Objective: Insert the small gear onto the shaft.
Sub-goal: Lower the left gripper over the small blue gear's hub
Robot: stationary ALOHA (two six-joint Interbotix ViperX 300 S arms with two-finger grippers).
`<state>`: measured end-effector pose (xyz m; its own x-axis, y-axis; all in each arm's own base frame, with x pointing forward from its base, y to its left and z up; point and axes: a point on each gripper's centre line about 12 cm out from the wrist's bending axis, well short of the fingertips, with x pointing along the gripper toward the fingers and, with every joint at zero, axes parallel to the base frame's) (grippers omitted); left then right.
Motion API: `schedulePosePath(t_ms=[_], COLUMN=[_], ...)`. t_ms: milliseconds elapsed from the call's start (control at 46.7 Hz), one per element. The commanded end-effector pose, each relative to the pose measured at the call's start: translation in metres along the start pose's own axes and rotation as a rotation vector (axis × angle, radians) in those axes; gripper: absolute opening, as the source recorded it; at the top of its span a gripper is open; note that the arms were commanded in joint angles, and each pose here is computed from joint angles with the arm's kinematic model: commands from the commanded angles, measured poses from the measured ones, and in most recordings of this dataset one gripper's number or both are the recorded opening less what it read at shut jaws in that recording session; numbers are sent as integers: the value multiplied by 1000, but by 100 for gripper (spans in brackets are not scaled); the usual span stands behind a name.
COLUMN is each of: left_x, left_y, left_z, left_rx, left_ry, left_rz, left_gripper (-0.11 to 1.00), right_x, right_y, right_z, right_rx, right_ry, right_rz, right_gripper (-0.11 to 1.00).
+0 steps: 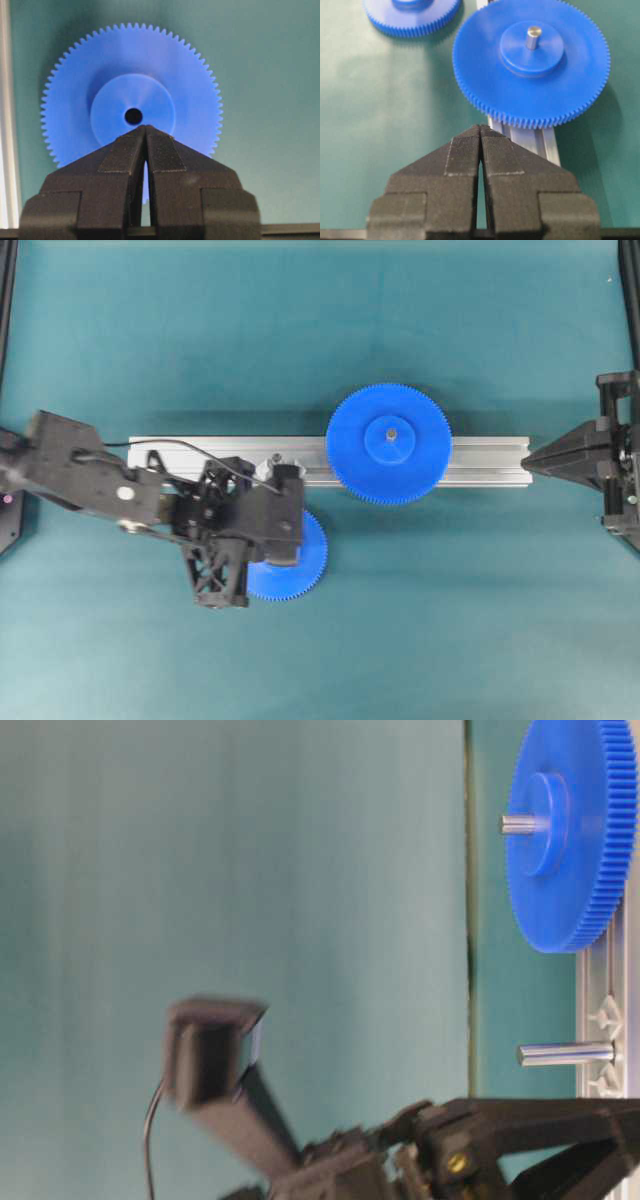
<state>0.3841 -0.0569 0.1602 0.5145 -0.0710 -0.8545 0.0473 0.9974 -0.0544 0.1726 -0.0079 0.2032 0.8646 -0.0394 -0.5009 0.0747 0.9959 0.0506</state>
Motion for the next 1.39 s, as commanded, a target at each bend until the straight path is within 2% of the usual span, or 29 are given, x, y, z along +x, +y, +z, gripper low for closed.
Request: schedulePosePath(t_ms=[0, 214, 621, 1221, 1370], left_x=[-5, 3, 3, 11, 11], left_y=[-4, -5, -5, -5, -5], left_z=[17, 26, 25, 25, 26], left_rx=[5, 0, 10, 30, 31], left_ry=[-12, 8, 100, 137, 135], left_rz=[-3, 0, 12, 19, 18], left_gripper=[1, 1, 1, 1, 5], right_x=[0, -1, -1, -2, -2], right_y=[0, 0, 0, 0, 0], right_z=[4, 3, 1, 2, 3], right_rx=[-3, -2, 3, 6, 7], right_ry=[-9, -14, -12, -17, -22], right_rz=[-2, -2, -2, 0, 0], right_gripper=[4, 4, 4, 4, 4])
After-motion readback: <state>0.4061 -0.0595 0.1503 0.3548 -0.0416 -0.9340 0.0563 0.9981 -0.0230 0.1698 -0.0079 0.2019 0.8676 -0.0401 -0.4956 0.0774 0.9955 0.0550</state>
